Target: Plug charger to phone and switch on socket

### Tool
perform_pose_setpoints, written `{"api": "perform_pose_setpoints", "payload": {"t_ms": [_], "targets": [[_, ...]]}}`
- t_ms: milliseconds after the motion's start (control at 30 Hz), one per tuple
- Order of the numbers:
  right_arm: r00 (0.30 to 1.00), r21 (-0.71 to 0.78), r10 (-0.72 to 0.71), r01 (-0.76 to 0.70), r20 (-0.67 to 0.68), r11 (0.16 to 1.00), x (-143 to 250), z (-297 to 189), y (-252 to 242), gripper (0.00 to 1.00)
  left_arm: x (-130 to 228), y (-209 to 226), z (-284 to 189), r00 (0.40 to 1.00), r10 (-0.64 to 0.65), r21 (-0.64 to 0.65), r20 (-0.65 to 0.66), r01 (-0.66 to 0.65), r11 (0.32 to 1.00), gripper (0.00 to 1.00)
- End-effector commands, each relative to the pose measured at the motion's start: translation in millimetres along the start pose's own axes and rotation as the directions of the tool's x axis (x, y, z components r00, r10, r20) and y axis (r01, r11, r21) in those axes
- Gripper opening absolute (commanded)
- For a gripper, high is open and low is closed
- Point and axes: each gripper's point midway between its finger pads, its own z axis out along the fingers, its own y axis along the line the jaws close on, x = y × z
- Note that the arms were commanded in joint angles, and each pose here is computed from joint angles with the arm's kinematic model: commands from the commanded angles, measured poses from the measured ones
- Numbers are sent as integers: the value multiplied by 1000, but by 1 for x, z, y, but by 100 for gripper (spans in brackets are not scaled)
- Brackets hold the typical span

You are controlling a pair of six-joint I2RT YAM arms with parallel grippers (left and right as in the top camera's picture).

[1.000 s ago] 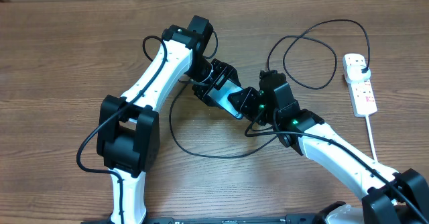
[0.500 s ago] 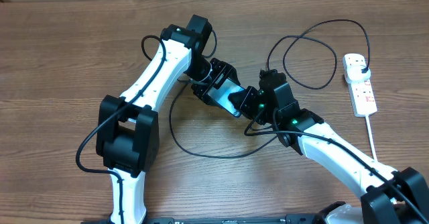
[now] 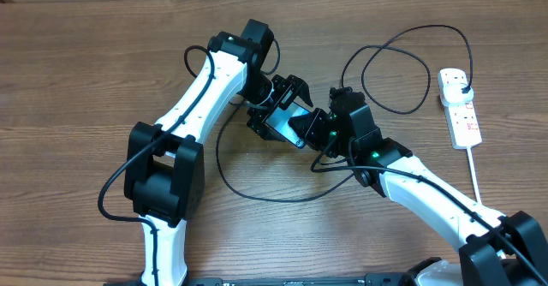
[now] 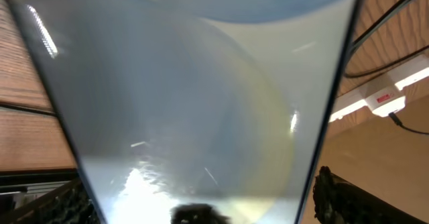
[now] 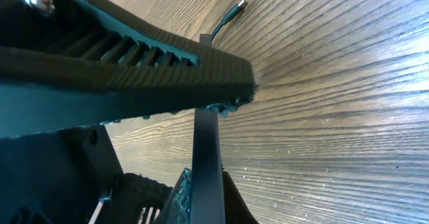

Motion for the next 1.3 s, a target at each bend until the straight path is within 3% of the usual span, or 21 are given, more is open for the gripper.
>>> {"api": "perform_pose_setpoints", "payload": {"t_ms": [0, 267, 533, 700, 867, 1067, 1267], "targets": [[1000, -62, 6, -6, -4, 998, -11, -7, 16, 4, 4, -12, -9, 996, 90, 46, 0, -90, 995, 100], [1000, -84, 25, -24, 8, 996, -24, -15, 16, 4, -8, -23, -20, 956, 291, 112, 28, -292, 950, 100], [988, -190, 88, -63, 125, 980, -63, -48, 38, 4, 7, -65, -38, 847, 530, 338, 30, -508, 792, 93], [959, -296, 188, -119, 214, 948, -101, -72, 51, 4, 28, -98, -59, 750, 659, 511, 54, -588, 627, 88], [916, -430, 327, -204, 234, 880, -127, -92, 69, 4, 40, -115, -73, 729, 682, 586, 53, -576, 570, 88], [861, -546, 468, -300, 197, 782, -140, -105, 87, 4, 44, -130, -84, 738, 673, 627, 53, -549, 553, 81], [836, -551, 495, -305, 235, 777, -142, -104, 88, 4, 44, -147, -94, 760, 644, 654, 83, -529, 540, 75]]}}
